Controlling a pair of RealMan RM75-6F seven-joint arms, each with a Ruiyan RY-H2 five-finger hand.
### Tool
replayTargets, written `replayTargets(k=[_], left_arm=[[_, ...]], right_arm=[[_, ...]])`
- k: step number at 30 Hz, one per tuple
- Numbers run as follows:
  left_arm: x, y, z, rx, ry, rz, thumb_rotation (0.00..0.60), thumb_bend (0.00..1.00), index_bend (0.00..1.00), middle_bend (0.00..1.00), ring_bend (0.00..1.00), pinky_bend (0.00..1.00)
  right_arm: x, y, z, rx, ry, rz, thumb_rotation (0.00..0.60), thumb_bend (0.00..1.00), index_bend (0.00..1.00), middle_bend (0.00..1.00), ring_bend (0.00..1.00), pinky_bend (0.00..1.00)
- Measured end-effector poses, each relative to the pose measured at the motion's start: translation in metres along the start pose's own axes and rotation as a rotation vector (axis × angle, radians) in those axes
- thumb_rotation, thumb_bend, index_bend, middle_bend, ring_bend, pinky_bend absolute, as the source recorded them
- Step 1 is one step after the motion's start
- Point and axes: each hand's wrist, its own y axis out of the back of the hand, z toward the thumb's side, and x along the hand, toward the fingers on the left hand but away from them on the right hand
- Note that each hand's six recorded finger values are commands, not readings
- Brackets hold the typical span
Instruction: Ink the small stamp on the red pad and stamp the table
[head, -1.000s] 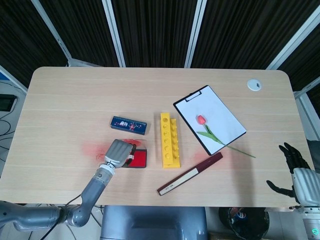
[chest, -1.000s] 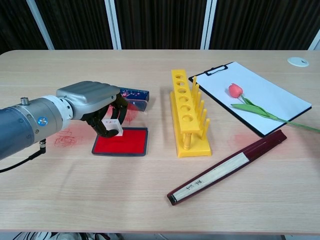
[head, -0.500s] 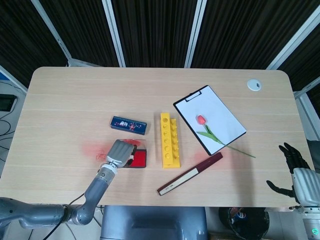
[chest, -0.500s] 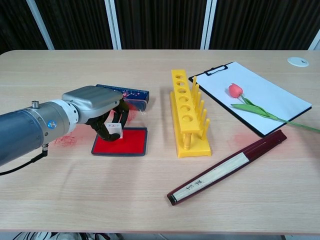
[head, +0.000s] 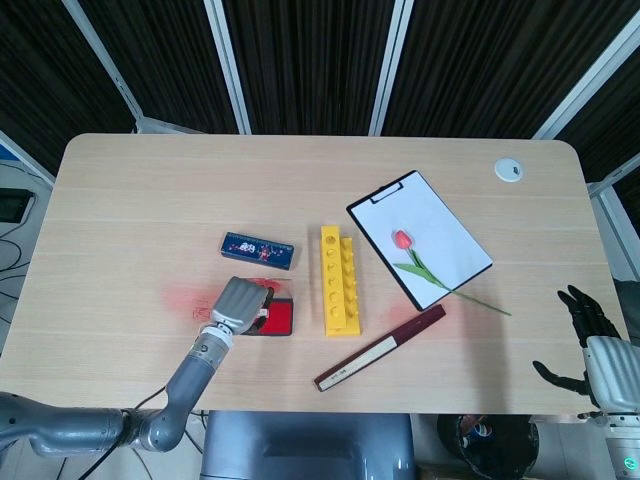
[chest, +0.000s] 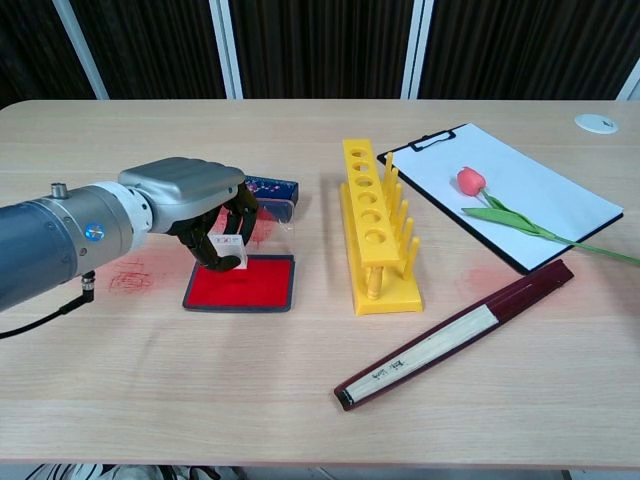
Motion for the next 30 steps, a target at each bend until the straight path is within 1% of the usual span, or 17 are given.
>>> replayTargets(k=[6,13,22,26,30], left_arm=[[-0.001,0.000,-0.002,0.017,0.009,-0.014,0.600,0.50,0.77,0.76,0.63,0.70],[-0.001,-0.013,-0.004,0.032,0.014,-0.057,0.600,0.50,0.77,0.76,0.63,0.70],[-0.002,-0.026,-0.009,0.071,0.028,-0.085,0.600,0.50,0.77,0.76,0.63,0.70],[-0.002,-0.020,-0.009,0.053,0.029,-0.071,0.600,0.50,0.77,0.76,0.63,0.70],[-0.005,-0.009,-0.009,0.036,0.023,-0.048,0.600,0.50,0.77,0.76,0.63,0.70]], right_arm=[[0.000,0.000,0.000,0.001,-0.001,-0.001,0.600,0.24,0.00,0.00,0.00,0.19],[0.000,0.000,0.000,0.000,-0.002,0.000,0.600,0.24,0.00,0.00,0.00,0.19],[0.000,0.000,0.000,-0.001,-0.001,0.000,0.600,0.24,0.00,0.00,0.00,0.19],[0.000,0.000,0.000,-0.002,0.000,-0.001,0.600,0.24,0.00,0.00,0.00,0.19],[0.000,0.000,0.000,-0.002,0.000,-0.001,0.600,0.24,0.00,0.00,0.00,0.19]])
